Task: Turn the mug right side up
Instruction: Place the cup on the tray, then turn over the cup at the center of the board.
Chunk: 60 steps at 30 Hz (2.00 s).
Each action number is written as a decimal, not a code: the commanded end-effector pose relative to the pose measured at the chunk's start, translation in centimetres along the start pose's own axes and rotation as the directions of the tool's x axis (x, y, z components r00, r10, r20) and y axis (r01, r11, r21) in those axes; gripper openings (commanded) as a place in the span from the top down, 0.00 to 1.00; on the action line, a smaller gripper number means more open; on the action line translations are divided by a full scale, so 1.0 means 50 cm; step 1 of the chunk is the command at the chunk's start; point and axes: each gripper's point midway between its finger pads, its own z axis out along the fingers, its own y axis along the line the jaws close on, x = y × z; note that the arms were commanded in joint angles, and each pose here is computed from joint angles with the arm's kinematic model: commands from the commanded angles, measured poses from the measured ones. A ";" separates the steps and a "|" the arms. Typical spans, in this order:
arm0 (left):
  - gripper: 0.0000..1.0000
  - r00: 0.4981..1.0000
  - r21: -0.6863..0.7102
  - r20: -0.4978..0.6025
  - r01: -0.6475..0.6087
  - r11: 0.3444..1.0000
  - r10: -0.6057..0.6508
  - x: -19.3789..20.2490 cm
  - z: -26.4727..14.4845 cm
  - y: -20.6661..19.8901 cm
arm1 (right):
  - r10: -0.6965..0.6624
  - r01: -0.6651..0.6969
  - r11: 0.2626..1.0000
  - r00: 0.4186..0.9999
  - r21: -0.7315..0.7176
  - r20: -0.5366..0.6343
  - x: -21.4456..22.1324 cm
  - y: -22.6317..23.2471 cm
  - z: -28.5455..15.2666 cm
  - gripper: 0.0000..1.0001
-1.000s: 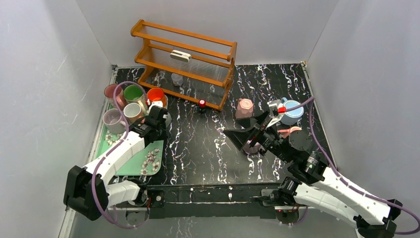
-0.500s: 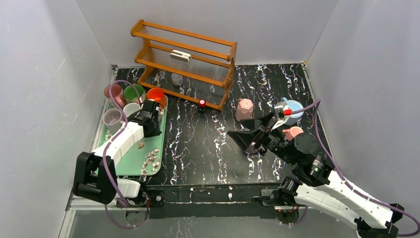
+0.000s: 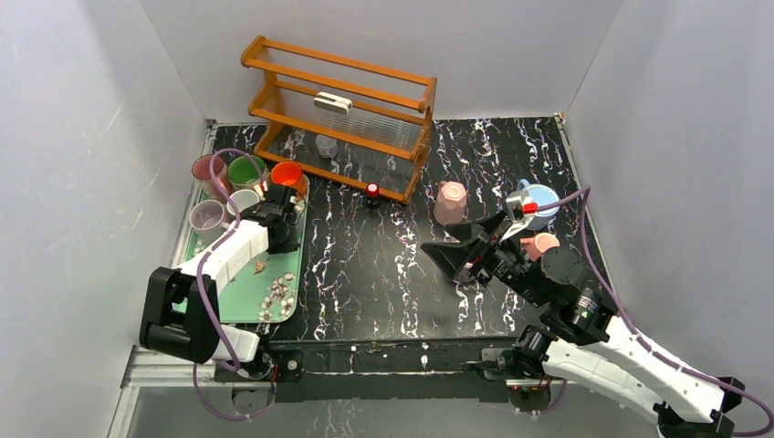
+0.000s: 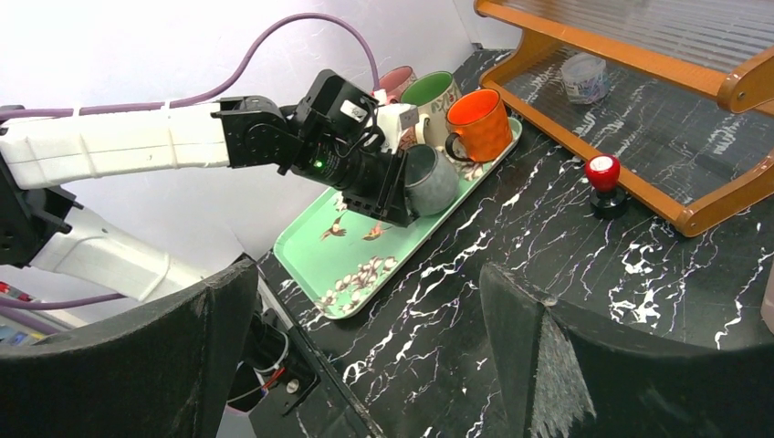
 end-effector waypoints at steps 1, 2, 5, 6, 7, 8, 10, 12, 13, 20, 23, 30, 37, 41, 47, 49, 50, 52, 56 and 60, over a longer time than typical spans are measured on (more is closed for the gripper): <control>0.96 0.995 -0.016 0.093 0.023 1.000 -0.022 -0.070 -0.013 0.002 | 0.020 -0.020 1.000 0.999 0.005 0.040 -0.027 0.006 -0.003 0.01; 0.95 0.996 -0.021 0.089 0.023 1.000 -0.021 -0.070 -0.011 0.002 | 0.022 -0.023 1.000 0.999 0.007 0.043 -0.029 0.006 -0.003 0.01; 0.91 0.996 -0.034 0.082 0.023 0.999 -0.020 -0.071 -0.008 0.004 | 0.025 -0.026 0.999 0.999 0.021 0.037 -0.024 0.000 -0.007 0.01; 0.89 0.996 -0.039 0.082 0.024 0.999 -0.021 -0.071 -0.007 0.006 | 0.025 -0.025 0.999 0.999 0.024 0.033 -0.023 -0.001 -0.008 0.01; 0.87 0.996 -0.045 0.083 0.024 0.999 -0.020 -0.071 -0.006 0.008 | 0.025 -0.026 0.999 0.999 0.026 0.031 -0.022 -0.002 -0.009 0.01; 0.84 0.996 -0.050 0.084 0.025 0.998 -0.020 -0.072 -0.006 0.009 | 0.026 -0.027 0.999 0.999 0.033 0.029 -0.021 -0.004 -0.008 0.01; 0.78 0.996 -0.058 0.084 0.025 0.998 -0.020 -0.074 -0.007 0.012 | 0.029 -0.030 0.998 0.999 0.046 0.022 -0.017 -0.010 -0.007 0.01; 0.71 0.996 -0.060 0.082 0.025 0.998 -0.020 -0.075 -0.008 0.013 | 0.028 -0.029 0.998 1.000 0.059 0.009 -0.010 -0.015 -0.004 0.01; 0.69 0.996 -0.061 0.082 0.027 0.998 -0.022 -0.076 -0.010 0.013 | 0.027 -0.027 0.997 1.000 0.066 0.002 -0.008 -0.017 -0.003 0.01; 0.55 0.994 -0.032 0.102 0.049 0.998 -0.045 -0.092 -0.036 0.006 | 0.024 -0.017 0.987 0.999 0.157 -0.038 0.009 -0.050 -0.008 0.01; 0.50 0.991 0.003 0.123 0.056 0.998 -0.056 -0.104 -0.059 -0.001 | 0.021 -0.008 0.978 0.998 0.211 -0.061 0.023 -0.072 -0.014 0.01; 0.42 0.980 0.165 0.181 0.058 0.985 -0.088 -0.131 -0.123 -0.041 | -0.017 0.076 0.895 0.990 0.439 -0.138 0.049 -0.162 -0.050 0.01; 0.04 0.976 0.349 0.197 0.015 0.937 -0.089 -0.129 -0.164 -0.096 | 0.001 0.150 0.808 0.967 0.570 -0.256 0.109 -0.225 -0.062 0.01; 0.02 0.975 0.430 0.213 -0.031 0.903 -0.068 -0.125 -0.190 -0.118 | 0.022 0.190 0.759 0.949 0.623 -0.316 0.150 -0.257 -0.067 0.01; 0.02 0.965 0.574 0.253 -0.098 0.813 -0.062 -0.109 -0.226 -0.163 | 0.022 0.254 0.687 0.929 0.681 -0.369 0.185 -0.300 -0.073 0.01; 0.02 0.962 0.614 0.265 -0.120 0.780 -0.061 -0.103 -0.234 -0.176 | 0.031 0.270 0.662 0.922 0.699 -0.385 0.194 -0.315 -0.074 0.01; 0.02 0.962 0.627 0.269 -0.130 0.768 -0.057 -0.099 -0.237 -0.180 | 0.038 0.273 0.653 0.920 0.707 -0.390 0.197 -0.321 -0.073 0.01; 0.02 0.959 0.643 0.280 -0.149 0.751 -0.049 -0.093 -0.241 -0.186 | 0.057 0.283 0.635 0.911 0.719 -0.409 0.207 -0.337 -0.072 0.01; 0.02 0.949 0.646 0.312 -0.170 0.745 -0.054 -0.086 -0.245 -0.185 | 0.122 0.273 0.613 0.895 0.742 -0.430 0.224 -0.374 -0.074 0.01; 0.02 0.936 0.633 0.348 -0.188 0.751 -0.058 -0.076 -0.242 -0.176 | 0.164 0.247 0.601 0.893 0.760 -0.420 0.228 -0.402 -0.078 0.01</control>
